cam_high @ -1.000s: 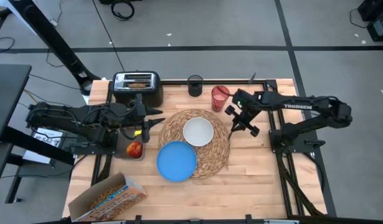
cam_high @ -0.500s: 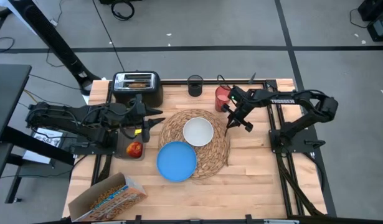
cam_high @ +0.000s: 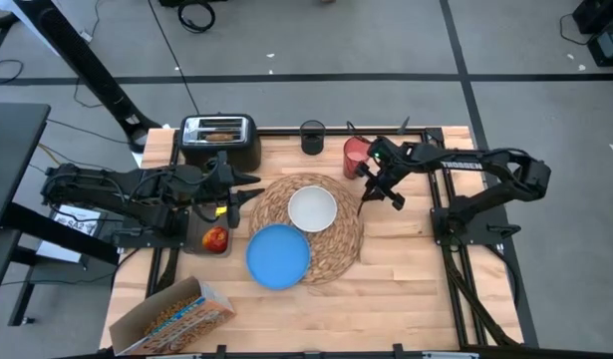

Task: Arrange a breakfast setting
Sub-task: Put the black spoon on the brown placemat to the right of the white bowl, then adjust the brown placemat

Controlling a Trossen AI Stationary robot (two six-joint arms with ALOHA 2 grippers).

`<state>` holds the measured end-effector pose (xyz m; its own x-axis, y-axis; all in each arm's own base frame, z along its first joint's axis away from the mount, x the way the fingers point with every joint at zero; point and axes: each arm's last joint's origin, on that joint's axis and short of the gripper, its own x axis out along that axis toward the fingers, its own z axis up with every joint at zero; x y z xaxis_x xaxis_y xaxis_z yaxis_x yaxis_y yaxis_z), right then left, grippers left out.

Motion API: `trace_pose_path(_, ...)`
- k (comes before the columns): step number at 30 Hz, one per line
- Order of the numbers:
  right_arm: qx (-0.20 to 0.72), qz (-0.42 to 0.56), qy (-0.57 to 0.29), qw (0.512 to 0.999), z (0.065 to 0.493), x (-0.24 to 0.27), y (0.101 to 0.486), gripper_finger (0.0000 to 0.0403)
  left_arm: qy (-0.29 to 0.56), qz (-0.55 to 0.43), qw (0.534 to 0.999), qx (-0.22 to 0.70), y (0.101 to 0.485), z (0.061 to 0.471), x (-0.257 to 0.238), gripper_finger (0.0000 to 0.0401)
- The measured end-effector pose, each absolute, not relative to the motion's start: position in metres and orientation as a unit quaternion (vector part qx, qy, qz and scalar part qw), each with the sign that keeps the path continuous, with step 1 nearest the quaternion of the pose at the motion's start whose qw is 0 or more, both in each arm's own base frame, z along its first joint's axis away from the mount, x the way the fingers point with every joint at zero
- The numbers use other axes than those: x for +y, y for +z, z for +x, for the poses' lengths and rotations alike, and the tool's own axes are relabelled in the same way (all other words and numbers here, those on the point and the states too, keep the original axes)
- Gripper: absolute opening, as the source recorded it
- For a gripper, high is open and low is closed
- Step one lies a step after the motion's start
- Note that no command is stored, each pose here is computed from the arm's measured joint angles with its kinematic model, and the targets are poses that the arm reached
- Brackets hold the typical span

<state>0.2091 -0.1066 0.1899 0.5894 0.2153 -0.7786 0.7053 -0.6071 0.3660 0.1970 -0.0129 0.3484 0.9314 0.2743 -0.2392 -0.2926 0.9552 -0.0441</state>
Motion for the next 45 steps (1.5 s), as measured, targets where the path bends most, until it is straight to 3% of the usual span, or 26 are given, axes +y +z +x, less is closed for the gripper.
trace_pose_path(12, 0.291, 0.826, -0.327, 0.356, 0.172, -0.09, 0.222, 0.0011, 0.146, -0.049, 0.981, 0.115, 0.348, 0.197, -0.013, 0.0134)
trace_pose_path(17, 0.279, 0.838, -0.255, 0.394, 0.175, -0.089, 0.197, 0.001, 0.145, -0.06, 0.981, 0.113, 0.348, 0.197, -0.014, 0.0134)
trace_pose_path(24, 0.205, 0.87, -0.183, 0.409, 0.167, -0.083, 0.149, 0.0009, 0.125, -0.086, 0.983, 0.103, 0.35, 0.197, -0.023, 0.0134)
trace_pose_path(30, 0.185, 0.874, -0.197, 0.403, 0.169, -0.079, 0.136, 0.001, 0.129, -0.098, 0.983, 0.091, 0.352, 0.197, -0.023, 0.0134)
trace_pose_path(39, 0.16, 0.862, -0.237, 0.418, 0.177, -0.076, 0.131, 0.0042, 0.134, -0.115, 0.981, 0.075, 0.355, 0.198, -0.021, 0.0134)
trace_pose_path(45, 0.153, 0.859, -0.232, 0.43, 0.181, -0.07, 0.133, 0.0091, 0.133, -0.122, 0.981, 0.074, 0.355, 0.198, -0.022, 0.0134)
